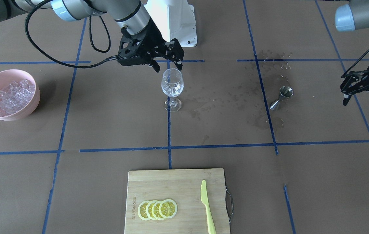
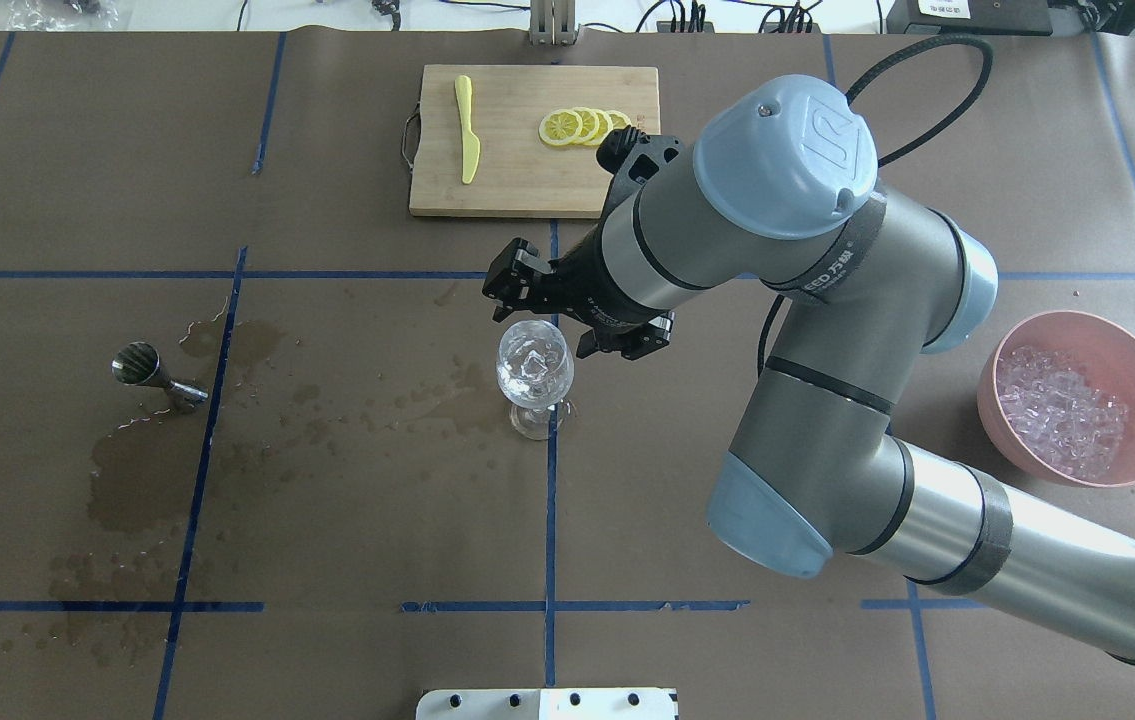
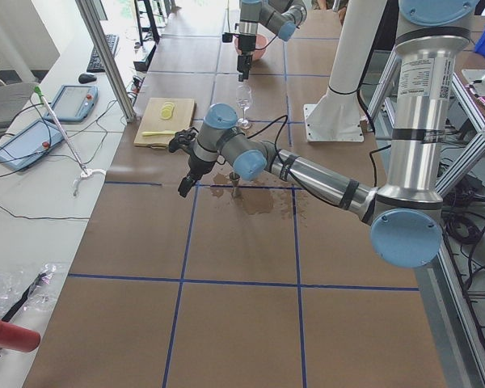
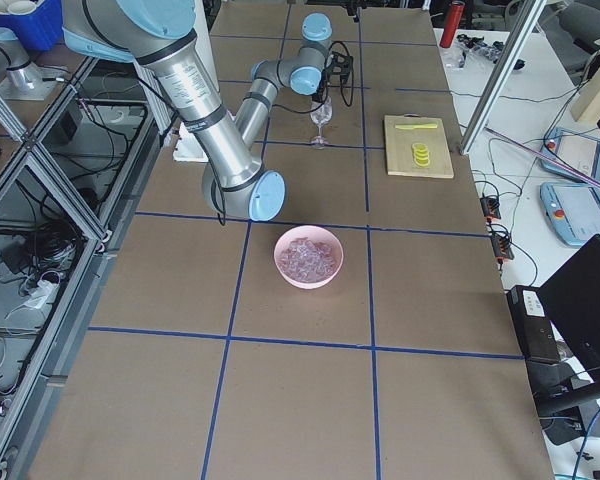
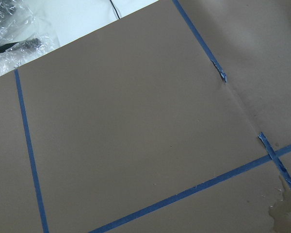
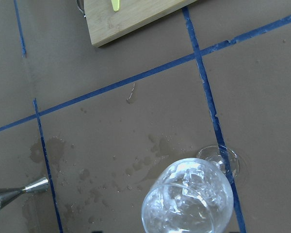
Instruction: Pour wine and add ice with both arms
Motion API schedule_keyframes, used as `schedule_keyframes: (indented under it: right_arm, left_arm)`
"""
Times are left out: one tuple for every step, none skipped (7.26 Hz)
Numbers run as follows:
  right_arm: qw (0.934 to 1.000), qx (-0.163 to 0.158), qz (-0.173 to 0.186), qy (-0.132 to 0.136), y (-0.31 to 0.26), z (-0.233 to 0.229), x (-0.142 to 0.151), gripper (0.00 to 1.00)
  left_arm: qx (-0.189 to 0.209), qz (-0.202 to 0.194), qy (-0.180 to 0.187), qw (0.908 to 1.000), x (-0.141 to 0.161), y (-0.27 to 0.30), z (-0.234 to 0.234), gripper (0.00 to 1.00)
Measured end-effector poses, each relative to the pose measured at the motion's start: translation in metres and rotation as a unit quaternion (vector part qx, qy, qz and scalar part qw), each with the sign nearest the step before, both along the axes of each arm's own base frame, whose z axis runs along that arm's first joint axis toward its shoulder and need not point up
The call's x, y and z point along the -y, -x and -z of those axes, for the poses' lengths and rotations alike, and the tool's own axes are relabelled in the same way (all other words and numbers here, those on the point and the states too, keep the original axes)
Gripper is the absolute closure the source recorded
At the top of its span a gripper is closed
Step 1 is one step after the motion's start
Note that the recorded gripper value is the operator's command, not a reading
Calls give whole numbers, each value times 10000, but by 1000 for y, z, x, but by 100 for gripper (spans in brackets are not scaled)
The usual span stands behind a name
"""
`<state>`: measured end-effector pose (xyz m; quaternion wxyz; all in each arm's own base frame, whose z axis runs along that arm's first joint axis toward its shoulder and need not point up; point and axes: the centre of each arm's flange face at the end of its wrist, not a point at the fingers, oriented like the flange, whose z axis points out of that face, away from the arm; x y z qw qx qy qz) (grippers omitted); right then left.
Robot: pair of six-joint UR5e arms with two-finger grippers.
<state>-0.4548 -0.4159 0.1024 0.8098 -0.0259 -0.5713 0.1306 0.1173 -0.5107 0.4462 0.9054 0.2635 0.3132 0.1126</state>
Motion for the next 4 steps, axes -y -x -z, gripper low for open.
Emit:
schedule_keyframes:
  right_arm:
    - [10000, 9, -31, -25, -8, 0, 4, 0]
    - [9999, -11, -85, -53, -22, -5, 11, 0]
    - [9998, -100, -108, -127, -38, -17, 19, 0]
    - [9993, -269, -78, -257, -57, -36, 28, 0]
  left_arm:
    - [82, -57, -84, 9999, 1, 7, -2, 0]
    - [204, -178, -202, 9994, 4, 21, -7, 0]
    - [259, -309, -234, 9989, 8, 40, -18, 0]
    - [286, -403, -163, 9986, 14, 62, -38, 0]
